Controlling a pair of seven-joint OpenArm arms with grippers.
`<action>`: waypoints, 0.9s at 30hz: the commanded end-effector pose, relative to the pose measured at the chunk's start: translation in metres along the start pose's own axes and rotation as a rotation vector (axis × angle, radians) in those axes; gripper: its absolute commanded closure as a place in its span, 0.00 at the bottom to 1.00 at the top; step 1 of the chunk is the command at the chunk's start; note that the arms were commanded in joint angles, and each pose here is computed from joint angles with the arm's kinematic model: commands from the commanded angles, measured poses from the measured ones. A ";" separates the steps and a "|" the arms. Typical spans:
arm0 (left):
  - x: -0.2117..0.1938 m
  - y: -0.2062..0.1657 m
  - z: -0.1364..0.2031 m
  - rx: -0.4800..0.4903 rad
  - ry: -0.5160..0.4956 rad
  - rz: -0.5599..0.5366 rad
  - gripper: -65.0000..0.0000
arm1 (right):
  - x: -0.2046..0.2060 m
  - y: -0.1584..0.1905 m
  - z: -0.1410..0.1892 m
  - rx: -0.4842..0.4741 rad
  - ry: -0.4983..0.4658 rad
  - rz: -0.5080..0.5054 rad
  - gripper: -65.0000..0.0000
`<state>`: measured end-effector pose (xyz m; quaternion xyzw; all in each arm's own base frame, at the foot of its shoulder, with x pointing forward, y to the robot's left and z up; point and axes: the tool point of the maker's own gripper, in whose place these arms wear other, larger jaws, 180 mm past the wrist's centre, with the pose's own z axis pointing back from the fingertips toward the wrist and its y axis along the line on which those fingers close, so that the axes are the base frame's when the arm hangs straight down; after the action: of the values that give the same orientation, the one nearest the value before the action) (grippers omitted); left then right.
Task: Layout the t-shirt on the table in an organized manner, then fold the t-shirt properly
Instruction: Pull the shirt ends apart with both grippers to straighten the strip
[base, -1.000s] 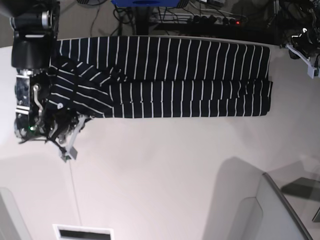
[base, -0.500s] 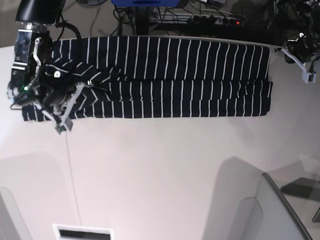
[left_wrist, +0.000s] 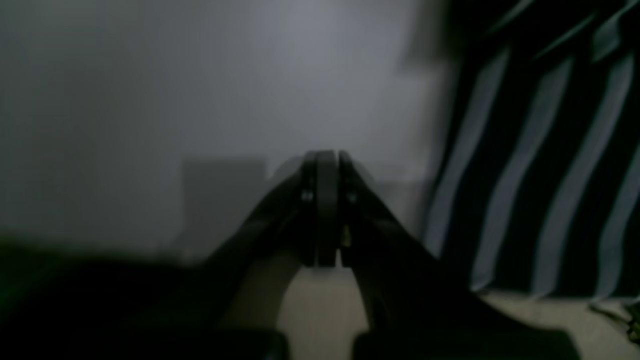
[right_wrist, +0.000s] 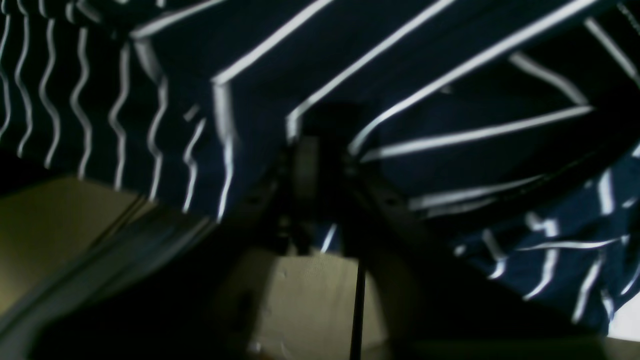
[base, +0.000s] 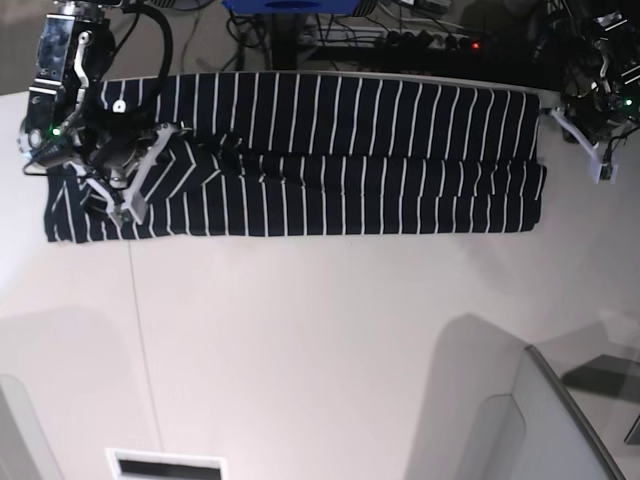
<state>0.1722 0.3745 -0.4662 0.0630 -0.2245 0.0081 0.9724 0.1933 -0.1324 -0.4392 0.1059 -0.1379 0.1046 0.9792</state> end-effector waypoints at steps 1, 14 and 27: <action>0.009 0.013 0.006 0.033 -0.020 -0.017 1.00 | 0.005 -0.002 0.006 -0.006 -0.009 0.008 0.76; 0.055 0.009 0.021 -0.097 -0.212 0.131 0.45 | 0.003 -0.055 0.050 -0.169 -0.230 -0.144 0.40; 0.058 -0.024 -0.009 -0.276 -0.274 0.212 0.00 | 0.004 -0.057 0.052 -0.179 -0.290 -0.141 0.40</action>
<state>0.2181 0.3400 -0.4668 -0.1019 -0.3343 0.0776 0.9337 0.1902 -0.1971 -0.4077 0.0446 -0.2606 0.0030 0.9644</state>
